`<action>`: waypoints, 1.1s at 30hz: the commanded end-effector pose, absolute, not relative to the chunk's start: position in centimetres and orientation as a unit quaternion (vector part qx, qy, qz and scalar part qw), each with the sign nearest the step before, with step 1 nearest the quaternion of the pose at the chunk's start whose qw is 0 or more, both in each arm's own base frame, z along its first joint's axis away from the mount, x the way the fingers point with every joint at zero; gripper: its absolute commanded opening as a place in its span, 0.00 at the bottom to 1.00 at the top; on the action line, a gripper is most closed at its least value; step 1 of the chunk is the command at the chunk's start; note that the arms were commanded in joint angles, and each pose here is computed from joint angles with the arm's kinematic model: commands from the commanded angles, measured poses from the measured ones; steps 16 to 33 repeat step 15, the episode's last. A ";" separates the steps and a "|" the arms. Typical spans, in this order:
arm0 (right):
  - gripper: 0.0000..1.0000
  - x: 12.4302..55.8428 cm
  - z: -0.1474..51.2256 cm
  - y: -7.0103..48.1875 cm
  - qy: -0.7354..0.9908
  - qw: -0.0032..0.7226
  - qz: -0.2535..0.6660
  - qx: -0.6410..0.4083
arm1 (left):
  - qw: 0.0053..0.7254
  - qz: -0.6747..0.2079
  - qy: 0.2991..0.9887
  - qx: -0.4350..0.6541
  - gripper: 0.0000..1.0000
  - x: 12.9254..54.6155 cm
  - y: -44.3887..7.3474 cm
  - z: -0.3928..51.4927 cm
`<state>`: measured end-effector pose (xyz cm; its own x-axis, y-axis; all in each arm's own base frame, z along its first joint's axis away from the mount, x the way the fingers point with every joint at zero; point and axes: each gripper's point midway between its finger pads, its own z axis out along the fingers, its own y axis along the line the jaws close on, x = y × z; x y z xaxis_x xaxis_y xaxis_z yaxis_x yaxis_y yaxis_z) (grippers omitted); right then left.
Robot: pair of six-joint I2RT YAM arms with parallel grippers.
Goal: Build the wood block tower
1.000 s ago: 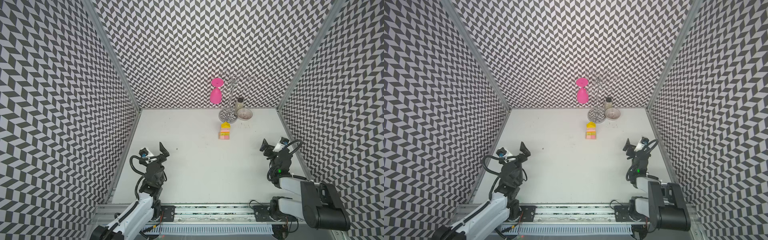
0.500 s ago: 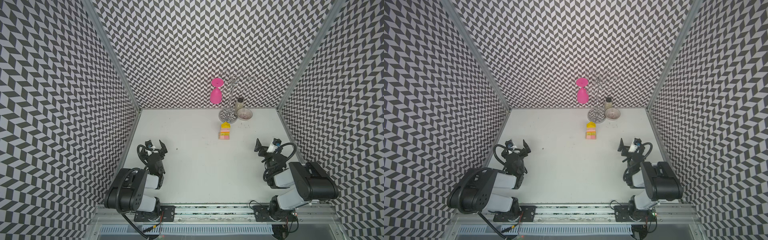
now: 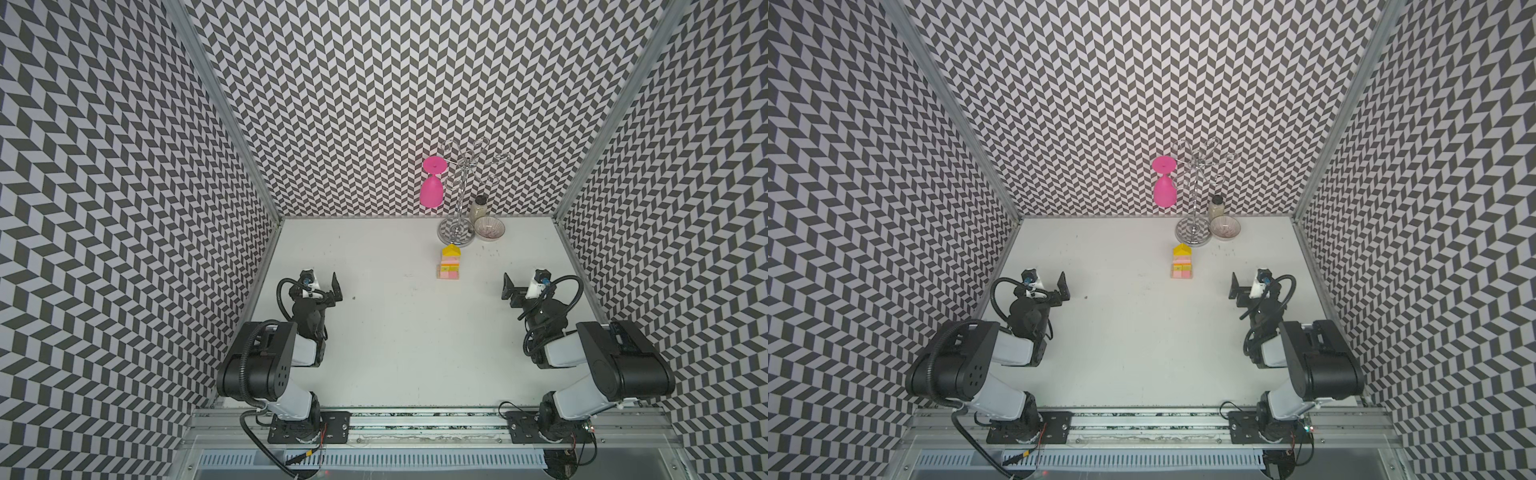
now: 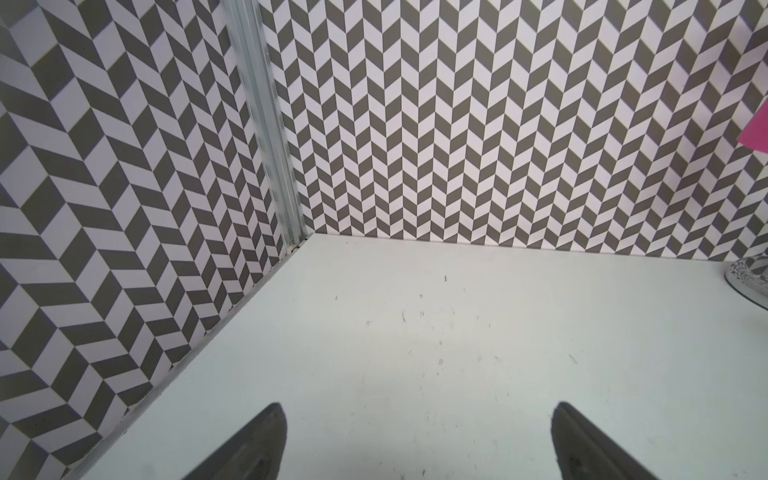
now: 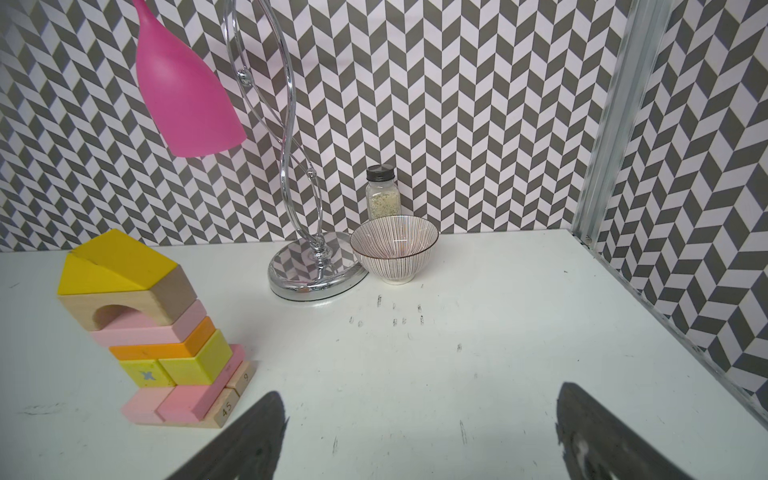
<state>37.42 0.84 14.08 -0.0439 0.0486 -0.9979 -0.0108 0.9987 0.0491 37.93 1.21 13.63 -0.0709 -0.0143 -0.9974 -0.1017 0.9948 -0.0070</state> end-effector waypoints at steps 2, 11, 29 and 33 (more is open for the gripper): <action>1.00 37.6 14.8 1.1 0.712 0.702 0.022 0.004 | 0.695 0.021 0.718 -0.027 1.00 38.3 0.7 14.8; 0.99 37.6 14.5 1.2 0.716 0.698 0.022 0.003 | 0.691 0.022 0.722 -0.027 1.00 38.3 0.8 14.6; 1.00 37.6 14.7 1.2 0.713 0.701 0.022 0.002 | 0.692 0.021 0.721 -0.027 1.00 38.3 0.8 14.7; 1.00 37.6 14.7 1.2 0.713 0.701 0.022 0.002 | 0.692 0.021 0.721 -0.027 1.00 38.3 0.8 14.7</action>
